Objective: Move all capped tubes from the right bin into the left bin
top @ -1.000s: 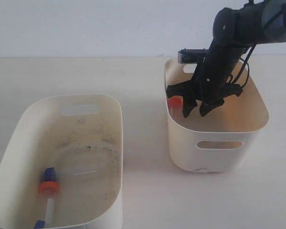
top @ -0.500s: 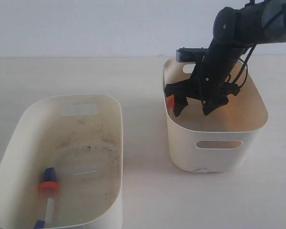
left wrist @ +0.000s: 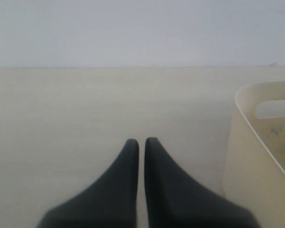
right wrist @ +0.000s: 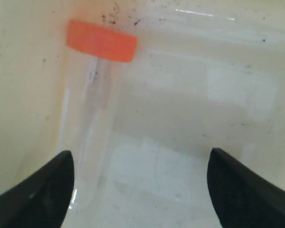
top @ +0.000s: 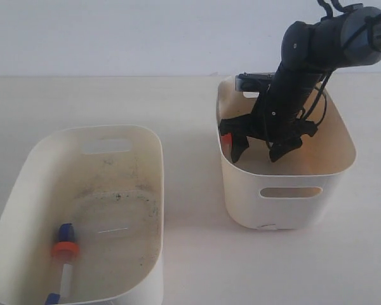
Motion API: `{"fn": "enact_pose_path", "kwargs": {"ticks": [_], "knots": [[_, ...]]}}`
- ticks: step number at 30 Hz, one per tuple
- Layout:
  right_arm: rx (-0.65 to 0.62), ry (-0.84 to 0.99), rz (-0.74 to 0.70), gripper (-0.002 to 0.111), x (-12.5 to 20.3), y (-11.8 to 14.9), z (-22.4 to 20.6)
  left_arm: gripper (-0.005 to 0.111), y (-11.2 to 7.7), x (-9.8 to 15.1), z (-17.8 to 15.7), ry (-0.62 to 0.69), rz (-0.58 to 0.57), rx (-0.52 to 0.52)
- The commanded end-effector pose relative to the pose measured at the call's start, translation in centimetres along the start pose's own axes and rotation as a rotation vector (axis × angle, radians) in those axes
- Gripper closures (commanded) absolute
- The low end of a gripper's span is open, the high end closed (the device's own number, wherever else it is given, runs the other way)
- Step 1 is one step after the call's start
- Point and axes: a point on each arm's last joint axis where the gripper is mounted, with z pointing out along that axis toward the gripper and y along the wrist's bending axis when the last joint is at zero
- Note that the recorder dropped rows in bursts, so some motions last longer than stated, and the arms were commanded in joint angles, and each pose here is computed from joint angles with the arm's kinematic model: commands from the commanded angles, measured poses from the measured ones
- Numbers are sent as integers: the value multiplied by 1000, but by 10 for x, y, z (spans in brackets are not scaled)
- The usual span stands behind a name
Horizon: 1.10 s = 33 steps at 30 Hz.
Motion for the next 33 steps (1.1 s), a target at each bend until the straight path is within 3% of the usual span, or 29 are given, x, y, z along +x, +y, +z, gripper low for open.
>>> {"fn": "enact_pose_path", "kwargs": {"ticks": [1,4,9,14,18,22,29,33], "knots": [[-32,34,37,35,3,3,12,103,0,-1,0,-1,-8,-3],[-141,39,58,35,3,13,11,103,0,-1,0,-1,-8,-3],[-178,36,62,35,3,16,9,103,0,-1,0,-1,-8,-3],[-111,41,12,35,4,10,11,103,0,-1,0,-1,-8,-3],[33,56,11,39,5,-3,12,103,0,-1,0,-1,-8,-3],[137,63,-5,62,6,-12,10,103,0,-1,0,-1,-8,-3],[155,16,-9,106,4,-11,-10,103,0,-1,0,-1,-8,-3],[144,-79,2,107,-1,-6,-35,103,0,-1,0,-1,-8,-3]]}}
